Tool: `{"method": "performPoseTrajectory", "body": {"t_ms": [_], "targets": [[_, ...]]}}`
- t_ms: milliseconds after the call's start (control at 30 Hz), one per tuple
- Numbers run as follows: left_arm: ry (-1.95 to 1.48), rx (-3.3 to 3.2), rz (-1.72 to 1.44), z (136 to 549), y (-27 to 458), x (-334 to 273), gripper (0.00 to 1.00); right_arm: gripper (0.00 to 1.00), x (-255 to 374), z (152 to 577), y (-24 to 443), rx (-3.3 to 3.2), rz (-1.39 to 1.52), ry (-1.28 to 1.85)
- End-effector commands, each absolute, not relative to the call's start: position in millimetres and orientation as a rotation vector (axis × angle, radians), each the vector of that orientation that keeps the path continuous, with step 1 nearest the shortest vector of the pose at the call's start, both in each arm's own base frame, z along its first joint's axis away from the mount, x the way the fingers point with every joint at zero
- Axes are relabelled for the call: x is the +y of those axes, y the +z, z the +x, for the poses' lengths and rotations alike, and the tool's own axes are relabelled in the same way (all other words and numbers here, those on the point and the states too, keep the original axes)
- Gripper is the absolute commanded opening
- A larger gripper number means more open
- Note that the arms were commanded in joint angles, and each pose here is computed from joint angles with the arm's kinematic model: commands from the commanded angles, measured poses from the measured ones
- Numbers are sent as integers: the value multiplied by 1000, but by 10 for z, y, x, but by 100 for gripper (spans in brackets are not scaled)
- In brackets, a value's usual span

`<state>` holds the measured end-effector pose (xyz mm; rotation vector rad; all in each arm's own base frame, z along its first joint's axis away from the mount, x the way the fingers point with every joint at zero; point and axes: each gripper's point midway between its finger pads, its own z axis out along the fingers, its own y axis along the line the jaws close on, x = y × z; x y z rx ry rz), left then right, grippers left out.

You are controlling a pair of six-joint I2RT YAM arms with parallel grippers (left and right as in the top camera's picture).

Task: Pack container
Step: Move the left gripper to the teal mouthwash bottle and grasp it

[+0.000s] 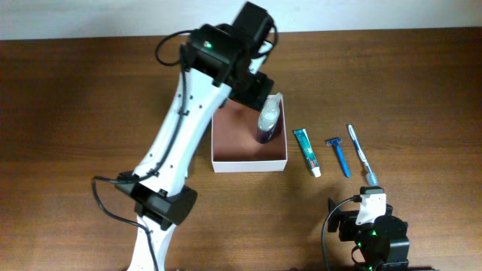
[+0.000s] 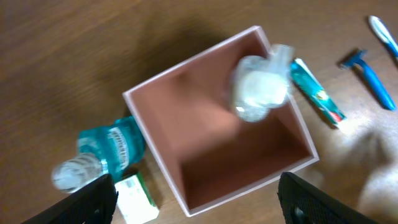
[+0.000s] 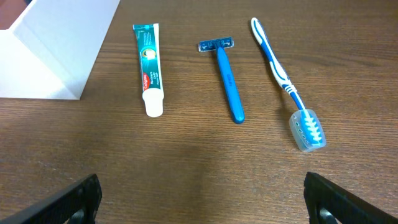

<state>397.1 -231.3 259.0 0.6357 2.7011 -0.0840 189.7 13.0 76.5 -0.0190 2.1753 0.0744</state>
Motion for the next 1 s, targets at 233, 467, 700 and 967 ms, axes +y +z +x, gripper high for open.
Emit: {"method": "performPoseTrajectory", "body": {"t_ms": [233,467,700,967], "targets": [[-214,2664,572,3957,2887,-2123,81,99,117,1897,740,2176,-15,69],[-129,2509,519,3758,3502,-1828,83,99,117,1897,740,2176,-15,69],[-7,2531,402,3730,3555,-1352,92,99,117,1897,740,2176,-15,69],[74,2884,314,3806,2420,-893,99,99,117,1897,740,2176,-15,69]]}}
